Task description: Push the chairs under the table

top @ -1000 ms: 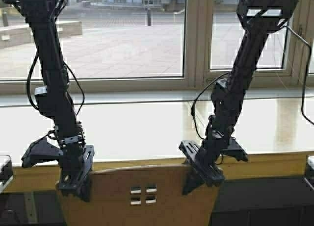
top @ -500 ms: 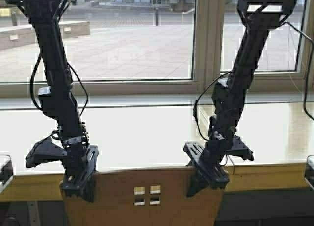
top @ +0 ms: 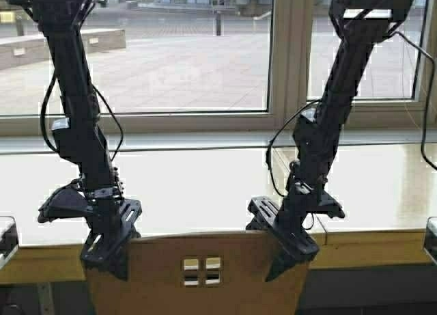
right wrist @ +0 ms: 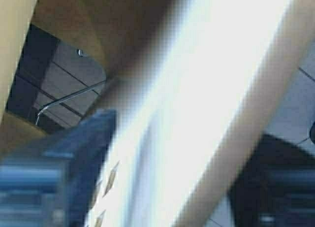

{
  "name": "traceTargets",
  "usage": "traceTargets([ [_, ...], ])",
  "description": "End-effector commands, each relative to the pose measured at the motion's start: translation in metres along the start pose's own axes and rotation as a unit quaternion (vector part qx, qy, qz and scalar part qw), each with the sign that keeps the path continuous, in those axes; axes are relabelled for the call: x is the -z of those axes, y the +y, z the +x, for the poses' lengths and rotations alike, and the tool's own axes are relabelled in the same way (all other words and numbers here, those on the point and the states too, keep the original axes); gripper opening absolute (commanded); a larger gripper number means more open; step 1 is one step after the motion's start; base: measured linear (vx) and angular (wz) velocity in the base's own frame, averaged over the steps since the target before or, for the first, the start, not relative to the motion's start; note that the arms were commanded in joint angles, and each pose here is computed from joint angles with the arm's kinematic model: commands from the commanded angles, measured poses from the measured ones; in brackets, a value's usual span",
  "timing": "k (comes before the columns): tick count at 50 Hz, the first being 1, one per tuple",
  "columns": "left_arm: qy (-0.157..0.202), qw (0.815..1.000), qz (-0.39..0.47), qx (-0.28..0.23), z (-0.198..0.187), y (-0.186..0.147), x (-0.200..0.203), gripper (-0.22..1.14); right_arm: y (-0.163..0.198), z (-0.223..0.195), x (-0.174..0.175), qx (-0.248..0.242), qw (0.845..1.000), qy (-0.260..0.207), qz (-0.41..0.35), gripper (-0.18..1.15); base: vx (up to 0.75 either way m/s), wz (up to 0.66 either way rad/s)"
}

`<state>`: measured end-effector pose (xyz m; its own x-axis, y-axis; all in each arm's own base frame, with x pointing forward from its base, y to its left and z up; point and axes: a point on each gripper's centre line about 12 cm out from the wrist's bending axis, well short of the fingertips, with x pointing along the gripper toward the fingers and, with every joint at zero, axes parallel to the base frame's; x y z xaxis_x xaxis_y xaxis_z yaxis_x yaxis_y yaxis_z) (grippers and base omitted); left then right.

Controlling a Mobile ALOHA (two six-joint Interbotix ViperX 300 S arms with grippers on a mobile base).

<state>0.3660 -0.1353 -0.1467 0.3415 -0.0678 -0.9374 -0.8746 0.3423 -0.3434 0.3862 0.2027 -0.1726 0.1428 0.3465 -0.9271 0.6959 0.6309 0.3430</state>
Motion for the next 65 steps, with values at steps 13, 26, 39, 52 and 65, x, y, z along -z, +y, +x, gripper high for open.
traceTargets([
  [13, 0.018, 1.0, 0.004, 0.022, -0.055, -0.026, 0.002, 0.9, 0.022, -0.038, 0.017, -0.022, 1.0, 0.001, -0.009, 1.03, -0.01, -0.01],
  [26, 0.012, 0.998, 0.01, 0.069, -0.12, -0.047, -0.021, 0.9, 0.059, -0.112, 0.018, -0.08, 0.996, -0.021, -0.02, 1.03, 0.0, 0.0],
  [39, -0.017, 0.986, 0.089, 0.138, -0.212, -0.052, -0.05, 0.9, 0.069, -0.198, 0.026, -0.128, 0.988, -0.059, -0.056, 1.03, -0.01, -0.01],
  [52, -0.05, 0.955, 0.243, 0.163, -0.301, -0.024, -0.081, 0.9, 0.047, -0.295, 0.033, -0.139, 0.958, -0.142, -0.205, 1.03, -0.05, -0.02],
  [65, -0.108, 0.873, 0.436, 0.191, -0.369, -0.013, -0.086, 0.9, 0.039, -0.36, 0.039, -0.138, 0.892, -0.242, -0.355, 1.03, -0.13, -0.01],
])
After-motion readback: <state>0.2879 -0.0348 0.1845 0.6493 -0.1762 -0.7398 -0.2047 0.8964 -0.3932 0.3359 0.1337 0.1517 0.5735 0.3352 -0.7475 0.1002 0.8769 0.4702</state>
